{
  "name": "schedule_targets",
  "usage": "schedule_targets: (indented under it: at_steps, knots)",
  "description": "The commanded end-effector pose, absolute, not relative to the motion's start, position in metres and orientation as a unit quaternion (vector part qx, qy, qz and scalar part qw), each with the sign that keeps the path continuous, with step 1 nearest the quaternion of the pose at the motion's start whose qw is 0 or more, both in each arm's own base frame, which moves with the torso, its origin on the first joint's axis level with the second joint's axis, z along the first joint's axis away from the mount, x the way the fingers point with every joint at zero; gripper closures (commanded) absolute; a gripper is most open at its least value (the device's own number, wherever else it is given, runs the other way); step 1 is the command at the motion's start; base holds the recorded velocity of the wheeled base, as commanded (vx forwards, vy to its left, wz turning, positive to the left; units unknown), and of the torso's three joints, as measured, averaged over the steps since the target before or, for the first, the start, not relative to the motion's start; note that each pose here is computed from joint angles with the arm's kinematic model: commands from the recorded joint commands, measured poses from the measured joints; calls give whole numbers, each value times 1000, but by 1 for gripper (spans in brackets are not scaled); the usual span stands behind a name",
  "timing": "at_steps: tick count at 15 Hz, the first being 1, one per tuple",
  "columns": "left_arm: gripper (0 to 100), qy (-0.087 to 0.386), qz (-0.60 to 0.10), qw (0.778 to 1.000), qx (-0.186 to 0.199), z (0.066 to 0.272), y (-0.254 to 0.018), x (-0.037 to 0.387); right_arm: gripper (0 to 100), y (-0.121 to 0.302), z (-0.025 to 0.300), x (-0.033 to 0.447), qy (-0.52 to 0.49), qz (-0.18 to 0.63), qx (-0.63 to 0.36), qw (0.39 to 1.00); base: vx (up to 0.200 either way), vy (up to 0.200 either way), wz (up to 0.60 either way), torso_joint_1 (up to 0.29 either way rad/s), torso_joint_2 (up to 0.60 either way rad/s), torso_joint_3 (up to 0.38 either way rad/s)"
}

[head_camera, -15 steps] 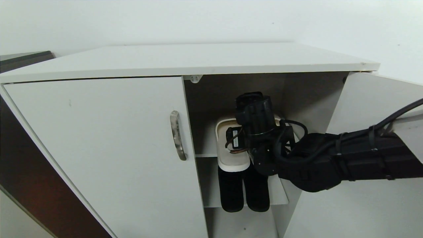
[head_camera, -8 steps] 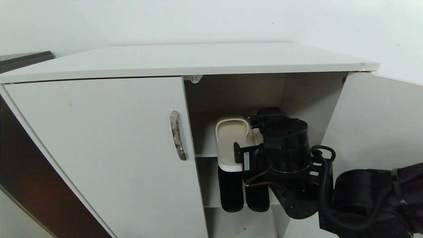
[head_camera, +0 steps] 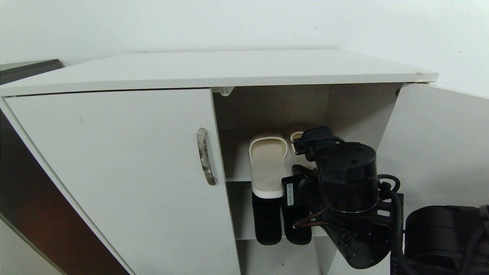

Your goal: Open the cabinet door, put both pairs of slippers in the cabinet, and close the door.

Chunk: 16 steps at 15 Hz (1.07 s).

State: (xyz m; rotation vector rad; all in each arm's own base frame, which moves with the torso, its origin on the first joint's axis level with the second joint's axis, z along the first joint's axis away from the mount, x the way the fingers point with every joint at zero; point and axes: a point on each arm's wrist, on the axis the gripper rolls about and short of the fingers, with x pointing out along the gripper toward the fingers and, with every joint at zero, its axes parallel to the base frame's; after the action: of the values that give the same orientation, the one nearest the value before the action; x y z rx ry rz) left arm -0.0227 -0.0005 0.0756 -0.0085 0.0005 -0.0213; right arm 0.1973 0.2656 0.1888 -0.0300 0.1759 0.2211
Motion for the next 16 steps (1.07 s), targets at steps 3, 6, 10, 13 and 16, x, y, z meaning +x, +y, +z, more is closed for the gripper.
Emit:
schedule_targets:
  at_steps: [3, 6, 10, 13, 16]
  knots:
    - [100, 0, -11, 1000, -5, 76, 0, -23, 100, 266, 188, 196, 88, 110, -16, 990, 0, 0, 0, 0, 0, 0]
    - [100, 0, -11, 1000, -5, 76, 0, -23, 100, 266, 187, 196, 89, 111, -17, 990, 0, 0, 0, 0, 0, 0]
    - [100, 0, -11, 1000, -5, 76, 0, -23, 100, 268, 182, 198, 94, 110, -22, 989, -200, 0, 0, 6, 2, 1]
    - [100, 1, -11, 1000, -5, 76, 0, -23, 100, 269, 182, 198, 94, 109, -23, 989, -200, 0, 0, 1, 4, 4]
    - [100, 0, -11, 1000, -5, 76, 0, -23, 100, 269, 180, 198, 96, 110, -26, 989, -200, 0, 0, -1, 4, -1]
